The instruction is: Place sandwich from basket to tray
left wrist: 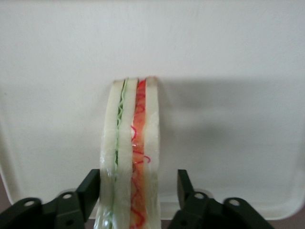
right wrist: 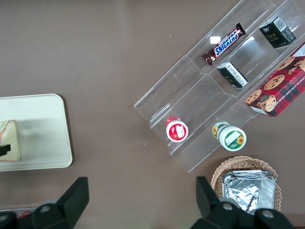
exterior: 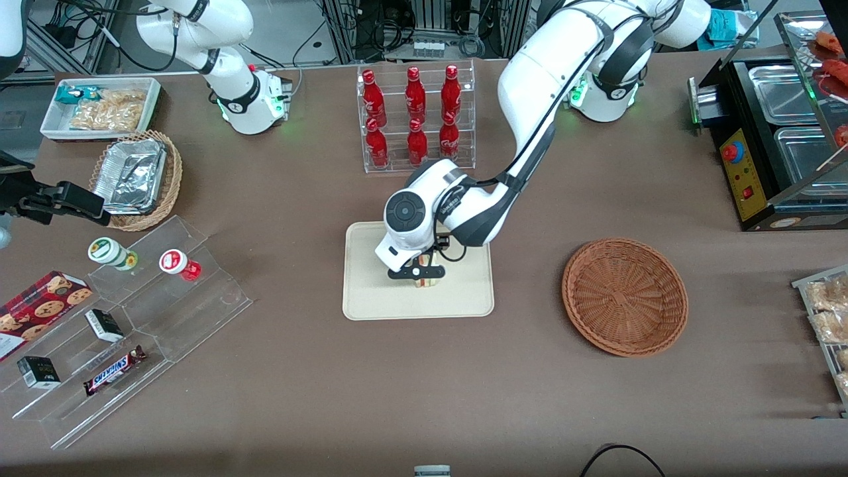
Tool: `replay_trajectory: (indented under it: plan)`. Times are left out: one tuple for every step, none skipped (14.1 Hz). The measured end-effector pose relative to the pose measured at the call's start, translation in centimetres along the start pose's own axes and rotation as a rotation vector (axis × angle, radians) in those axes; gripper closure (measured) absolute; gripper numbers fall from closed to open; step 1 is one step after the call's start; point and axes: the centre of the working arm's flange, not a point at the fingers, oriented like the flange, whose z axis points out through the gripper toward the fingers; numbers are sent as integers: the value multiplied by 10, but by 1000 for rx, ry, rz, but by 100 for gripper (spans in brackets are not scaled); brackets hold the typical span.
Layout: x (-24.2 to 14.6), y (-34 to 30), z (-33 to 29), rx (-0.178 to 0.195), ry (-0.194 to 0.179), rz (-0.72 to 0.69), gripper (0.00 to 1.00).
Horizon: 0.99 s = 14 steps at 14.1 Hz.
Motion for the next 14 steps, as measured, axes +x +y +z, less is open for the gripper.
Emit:
replay_trajectory:
  plan:
    - [5,-6,-27,-15,19,-10,13]
    - [10,-18,-55,-15,27,-26,2]
    - [15,-35,-84,-9,27,-42,0]
    - [22,-56,-111,-1,25,-54,0]
    - [30,-81,-136,4,22,-62,0]
    - [37,-108,-158,5,23,-63,0]
    - [40,-133,-174,6,23,-56,0]
    - [40,-160,-189,10,20,-53,0]
    - [36,-187,-204,17,14,-59,0]
    - [29,-211,-219,24,11,-73,0]
    - [20,-236,-234,37,17,-93,0]
    - [10,-260,-249,62,25,-111,0]
    - [-2,-283,-263,91,23,-121,0]
    - [-12,-303,-275,117,13,-114,0]
